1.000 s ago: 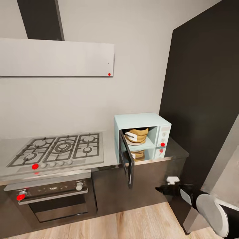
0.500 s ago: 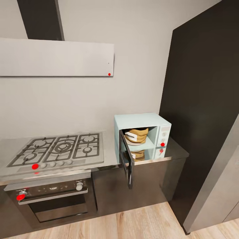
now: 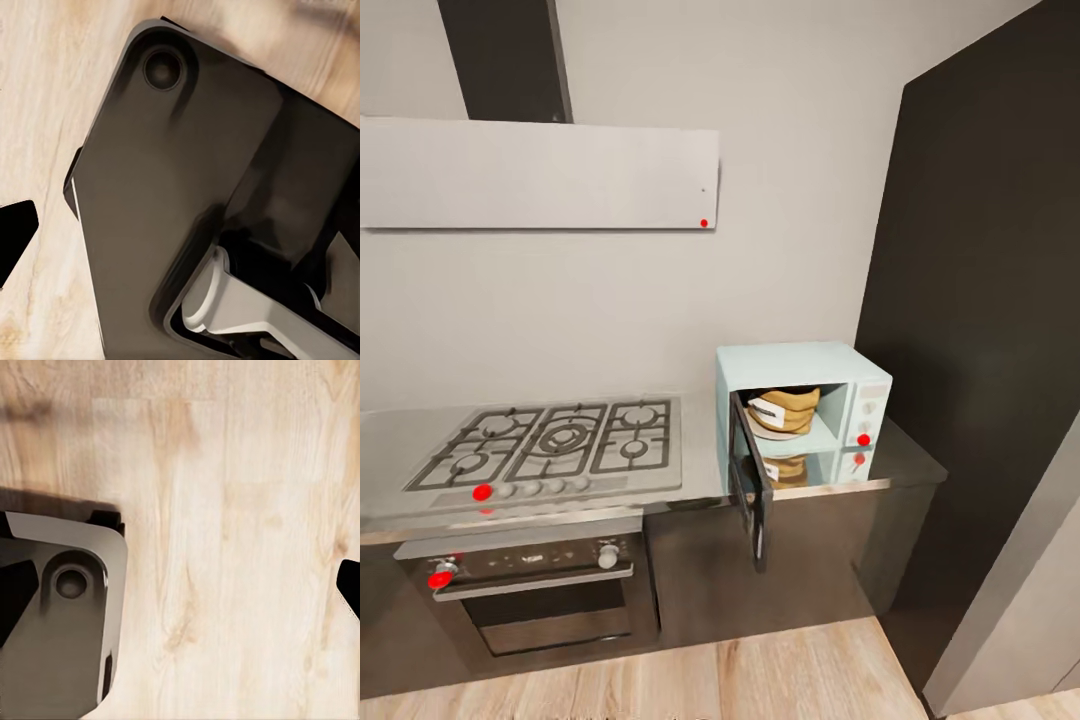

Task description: In the kitchen, take the popcorn bag from the countertop, put it into the microwave, and heat it until the popcorn is cooked so the cooked popcorn ends up inside the bag.

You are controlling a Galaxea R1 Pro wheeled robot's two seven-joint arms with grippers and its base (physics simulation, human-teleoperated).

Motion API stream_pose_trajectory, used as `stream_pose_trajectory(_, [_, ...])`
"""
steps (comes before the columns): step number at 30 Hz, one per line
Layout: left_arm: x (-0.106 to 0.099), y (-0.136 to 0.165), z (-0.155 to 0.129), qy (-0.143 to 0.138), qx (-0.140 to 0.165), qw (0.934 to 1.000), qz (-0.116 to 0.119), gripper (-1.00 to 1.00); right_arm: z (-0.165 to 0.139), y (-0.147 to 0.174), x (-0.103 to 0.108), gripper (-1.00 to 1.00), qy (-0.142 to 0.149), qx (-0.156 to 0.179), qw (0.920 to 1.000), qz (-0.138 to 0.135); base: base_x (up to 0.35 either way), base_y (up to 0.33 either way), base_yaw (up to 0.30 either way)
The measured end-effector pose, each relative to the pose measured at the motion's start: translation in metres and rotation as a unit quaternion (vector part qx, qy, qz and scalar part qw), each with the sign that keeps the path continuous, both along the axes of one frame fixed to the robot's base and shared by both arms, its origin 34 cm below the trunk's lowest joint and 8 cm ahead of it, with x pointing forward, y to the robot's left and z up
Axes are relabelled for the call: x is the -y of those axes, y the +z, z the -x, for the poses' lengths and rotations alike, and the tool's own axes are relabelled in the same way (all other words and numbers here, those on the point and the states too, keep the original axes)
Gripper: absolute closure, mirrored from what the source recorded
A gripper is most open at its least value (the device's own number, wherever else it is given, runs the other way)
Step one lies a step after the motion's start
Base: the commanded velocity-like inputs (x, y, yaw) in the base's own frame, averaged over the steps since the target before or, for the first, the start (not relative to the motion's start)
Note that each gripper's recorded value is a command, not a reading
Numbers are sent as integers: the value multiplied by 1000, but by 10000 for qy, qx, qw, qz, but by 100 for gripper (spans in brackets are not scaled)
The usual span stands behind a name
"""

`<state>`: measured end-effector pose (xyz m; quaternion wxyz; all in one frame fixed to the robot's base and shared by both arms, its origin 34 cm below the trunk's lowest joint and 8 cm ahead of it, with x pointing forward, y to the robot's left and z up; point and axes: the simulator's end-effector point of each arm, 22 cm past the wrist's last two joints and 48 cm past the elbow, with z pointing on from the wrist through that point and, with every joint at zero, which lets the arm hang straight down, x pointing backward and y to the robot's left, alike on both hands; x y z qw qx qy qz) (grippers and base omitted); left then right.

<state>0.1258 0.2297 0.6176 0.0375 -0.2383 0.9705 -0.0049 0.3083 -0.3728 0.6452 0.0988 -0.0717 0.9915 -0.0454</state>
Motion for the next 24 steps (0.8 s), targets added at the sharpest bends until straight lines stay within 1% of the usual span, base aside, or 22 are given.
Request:
stream_pose_trajectory(9, [0, 0, 3, -4, -44, 10000, 0, -100, 3, -2, -1, -100, 6, -39, 10000, -22, 0, 0, 248])
stream_pose_trajectory(12, [0, 0, 4, -20, -52, 10000, 1, -100, 3, -2, -1, -100, -1, -43, 10000, -4, 0, 0, 77])
stream_pose_trajectory(21, [-1, 0, 3, -28, -38, 10000, -5, -100, 4, -2, 1, -100, -13, -48, 10000, 61, 0, 0, 5])
stream_pose_trajectory(22, [-2, 0, 0, -31, -13, 10000, -13, -100, 5, -3, 1, -100, -13, -56, 10000, 62, 0, 0, 0])
stream_pose_trajectory(23, [-7, 0, -14, -27, 125, 9999, -44, -100, 8, -3, 1, -100, -13, -74, 10000, 65, 0, 0, 0])
stream_pose_trajectory(24, [-13, 4, -56, -13, 542, 9985, -90, -100, 13, -4, 0, -100, -14, -95, 9999, 60, 0, 0, 0])
